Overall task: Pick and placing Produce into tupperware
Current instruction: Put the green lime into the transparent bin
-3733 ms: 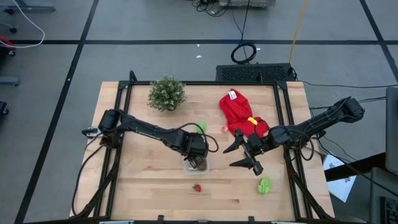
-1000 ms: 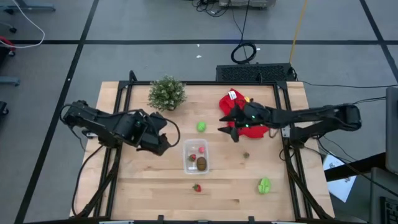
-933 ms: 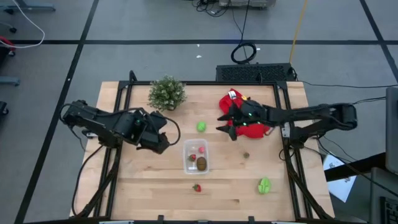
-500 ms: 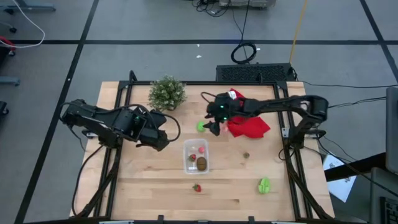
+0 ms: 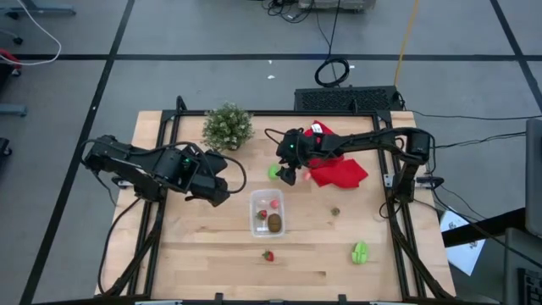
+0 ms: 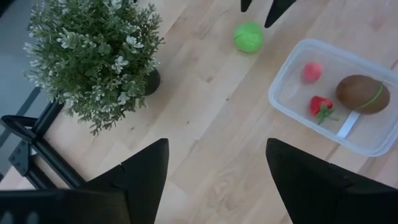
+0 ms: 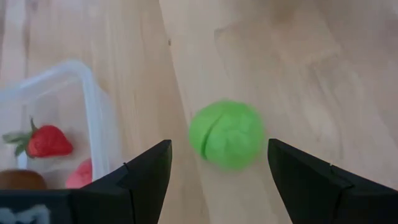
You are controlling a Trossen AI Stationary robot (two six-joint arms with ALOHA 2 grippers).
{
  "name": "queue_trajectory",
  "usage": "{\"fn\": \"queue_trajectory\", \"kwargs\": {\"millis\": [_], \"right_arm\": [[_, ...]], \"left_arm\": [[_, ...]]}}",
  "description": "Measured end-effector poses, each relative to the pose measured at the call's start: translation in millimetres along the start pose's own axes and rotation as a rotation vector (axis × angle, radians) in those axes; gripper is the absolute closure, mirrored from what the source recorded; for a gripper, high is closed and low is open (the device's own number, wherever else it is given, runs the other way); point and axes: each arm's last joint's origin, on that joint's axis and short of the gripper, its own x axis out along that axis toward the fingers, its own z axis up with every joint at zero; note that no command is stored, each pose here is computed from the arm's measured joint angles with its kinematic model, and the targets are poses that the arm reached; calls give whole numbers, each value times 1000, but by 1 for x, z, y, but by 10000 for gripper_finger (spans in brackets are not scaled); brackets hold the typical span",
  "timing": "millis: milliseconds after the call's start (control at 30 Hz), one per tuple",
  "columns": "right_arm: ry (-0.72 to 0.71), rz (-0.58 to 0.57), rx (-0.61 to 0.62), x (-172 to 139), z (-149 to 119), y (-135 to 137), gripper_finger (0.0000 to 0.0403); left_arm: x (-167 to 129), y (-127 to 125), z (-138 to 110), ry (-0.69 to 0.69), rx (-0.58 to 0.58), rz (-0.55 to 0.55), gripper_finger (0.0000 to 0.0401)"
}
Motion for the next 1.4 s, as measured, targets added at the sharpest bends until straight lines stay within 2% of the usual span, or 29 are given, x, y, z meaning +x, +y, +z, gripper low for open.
{"fn": "queue_trajectory", "kwargs": {"millis": [300,400,733,1033,1100,1267,1400], "right_arm": [[-71,-3,-17,-3,8,-9,146],[-76,38,-12,-4,9,-10,146],[-64,24,-1,-5,8,-16,146],[-57,30,-95,1,6,9,146],[-64,18,-106,-2,14,12,146],[-203,36,-204,-22,60,28,146],[-259,41,-257,-43,90,40,146]], "left_arm": [[0,0,0,-2,10,2,128],[0,0,0,-2,10,2,128],[0,0,0,-3,0,3,127],[0,0,1,-10,-4,5,128],[0,0,1,-17,-12,10,127],[0,0,2,-23,-31,7,127],[0,-1,2,-28,-36,0,128]]}}
